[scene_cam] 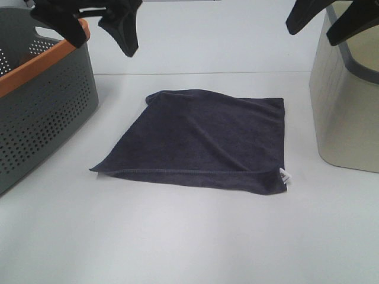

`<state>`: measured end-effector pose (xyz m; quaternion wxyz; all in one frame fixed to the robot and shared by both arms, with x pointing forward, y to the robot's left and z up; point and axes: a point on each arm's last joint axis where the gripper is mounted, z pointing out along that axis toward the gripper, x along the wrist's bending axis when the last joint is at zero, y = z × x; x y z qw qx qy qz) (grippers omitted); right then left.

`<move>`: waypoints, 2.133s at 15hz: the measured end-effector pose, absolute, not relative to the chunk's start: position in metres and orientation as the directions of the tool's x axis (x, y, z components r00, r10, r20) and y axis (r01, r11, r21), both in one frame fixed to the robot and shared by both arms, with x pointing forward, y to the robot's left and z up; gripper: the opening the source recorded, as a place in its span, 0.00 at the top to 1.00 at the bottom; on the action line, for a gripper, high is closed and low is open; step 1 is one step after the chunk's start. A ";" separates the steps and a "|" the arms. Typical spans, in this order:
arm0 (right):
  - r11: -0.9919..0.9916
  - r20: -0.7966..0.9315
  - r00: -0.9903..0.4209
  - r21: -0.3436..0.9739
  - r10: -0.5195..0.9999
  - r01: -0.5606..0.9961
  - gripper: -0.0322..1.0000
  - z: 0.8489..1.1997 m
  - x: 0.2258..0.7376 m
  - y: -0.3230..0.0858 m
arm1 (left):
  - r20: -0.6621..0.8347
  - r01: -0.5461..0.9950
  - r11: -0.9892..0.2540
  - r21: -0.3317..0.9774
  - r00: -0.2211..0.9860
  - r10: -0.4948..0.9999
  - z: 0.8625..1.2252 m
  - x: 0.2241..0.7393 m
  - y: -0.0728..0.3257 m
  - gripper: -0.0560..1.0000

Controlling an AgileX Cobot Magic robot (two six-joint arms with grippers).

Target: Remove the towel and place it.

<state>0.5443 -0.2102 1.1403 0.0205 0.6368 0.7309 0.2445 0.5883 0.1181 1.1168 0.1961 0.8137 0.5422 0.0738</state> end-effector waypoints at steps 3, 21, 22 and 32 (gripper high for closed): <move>0.028 0.189 -0.117 0.419 0.975 0.907 0.33 1.150 0.538 -0.223 | -0.091 0.870 -0.209 0.446 0.277 0.957 1.136 0.601 0.168 0.18; -0.132 0.142 0.057 0.602 0.988 0.788 0.36 1.152 0.356 -0.297 | 0.052 0.819 0.009 0.574 -0.048 0.997 1.171 0.411 0.315 0.18; -0.129 0.137 0.055 0.620 0.989 0.774 0.36 1.145 0.339 -0.296 | 0.059 0.800 0.003 0.600 -0.049 0.997 1.171 0.393 0.315 0.18; -0.012 -0.047 0.086 0.808 0.995 0.589 0.36 1.115 0.244 -0.302 | 0.111 0.616 -0.046 0.786 -0.068 0.992 1.119 0.287 0.311 0.18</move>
